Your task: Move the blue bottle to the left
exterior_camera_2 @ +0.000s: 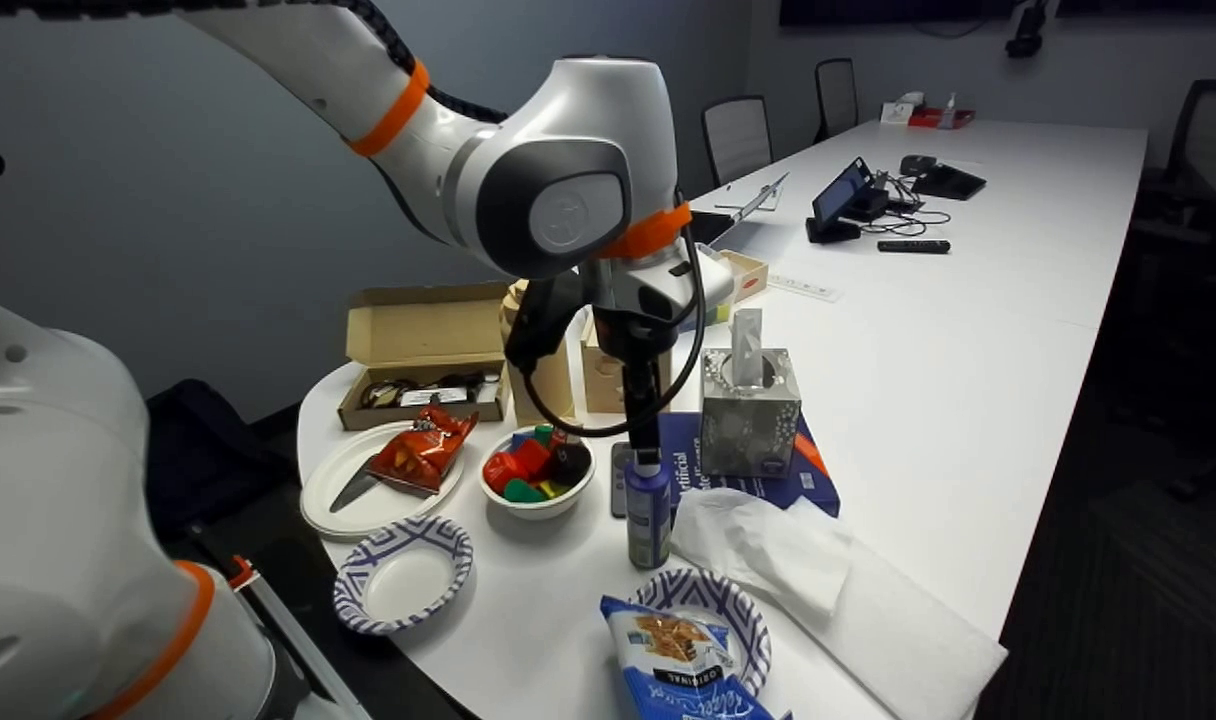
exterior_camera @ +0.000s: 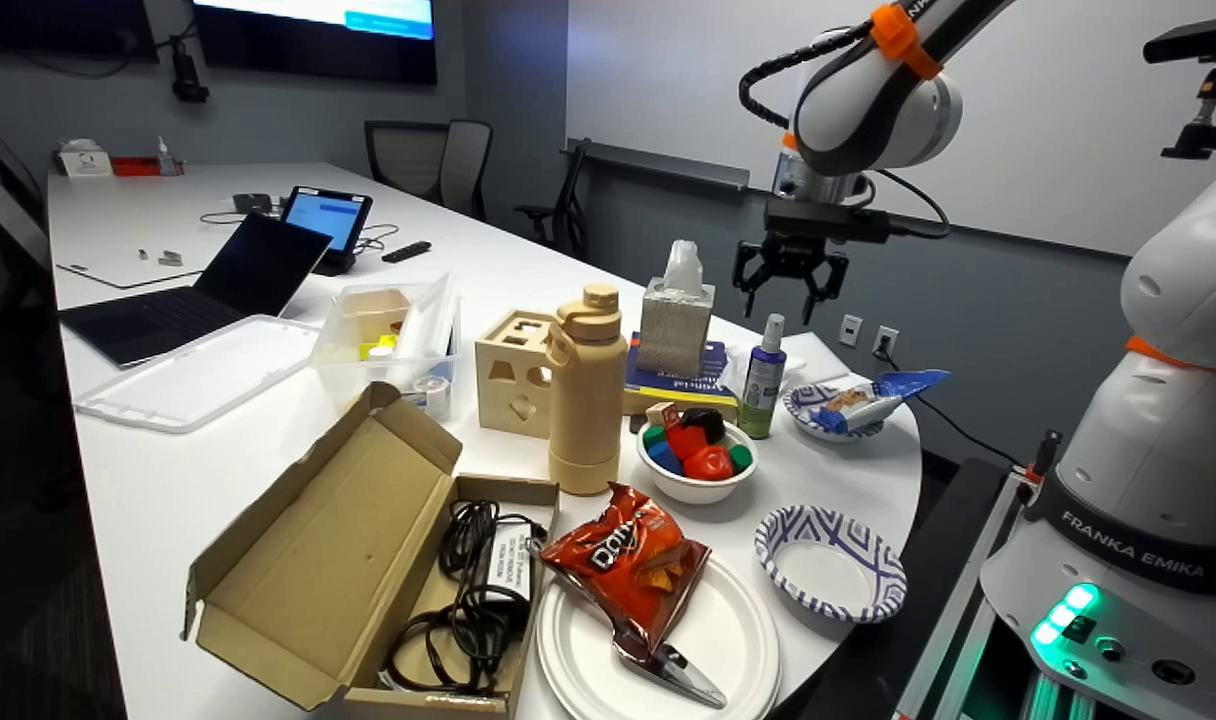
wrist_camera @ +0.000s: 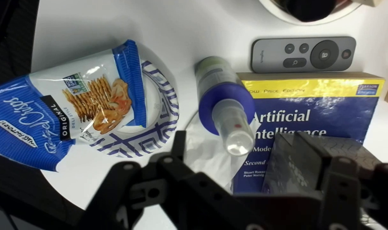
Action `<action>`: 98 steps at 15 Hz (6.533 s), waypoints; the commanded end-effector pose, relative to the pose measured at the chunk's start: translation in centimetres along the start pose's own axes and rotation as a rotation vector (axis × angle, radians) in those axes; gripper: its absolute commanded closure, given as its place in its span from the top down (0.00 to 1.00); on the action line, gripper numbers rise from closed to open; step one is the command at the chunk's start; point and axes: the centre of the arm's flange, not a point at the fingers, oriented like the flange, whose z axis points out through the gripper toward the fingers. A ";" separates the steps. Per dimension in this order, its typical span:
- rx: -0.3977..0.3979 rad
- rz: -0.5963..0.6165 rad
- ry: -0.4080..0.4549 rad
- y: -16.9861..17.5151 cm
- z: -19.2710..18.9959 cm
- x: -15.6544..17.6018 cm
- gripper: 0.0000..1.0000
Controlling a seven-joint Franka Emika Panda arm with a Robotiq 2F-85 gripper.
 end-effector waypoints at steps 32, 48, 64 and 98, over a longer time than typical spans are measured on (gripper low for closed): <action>0.028 0.016 0.037 -0.8 -9.4 -2.5 0.06; 0.030 0.044 0.031 0.7 -15.2 -4.5 0.06; 0.006 0.007 0.099 -1.2 -22.5 -4.6 0.06; 0.058 0.268 0.019 1.6 -5.5 -3.2 0.06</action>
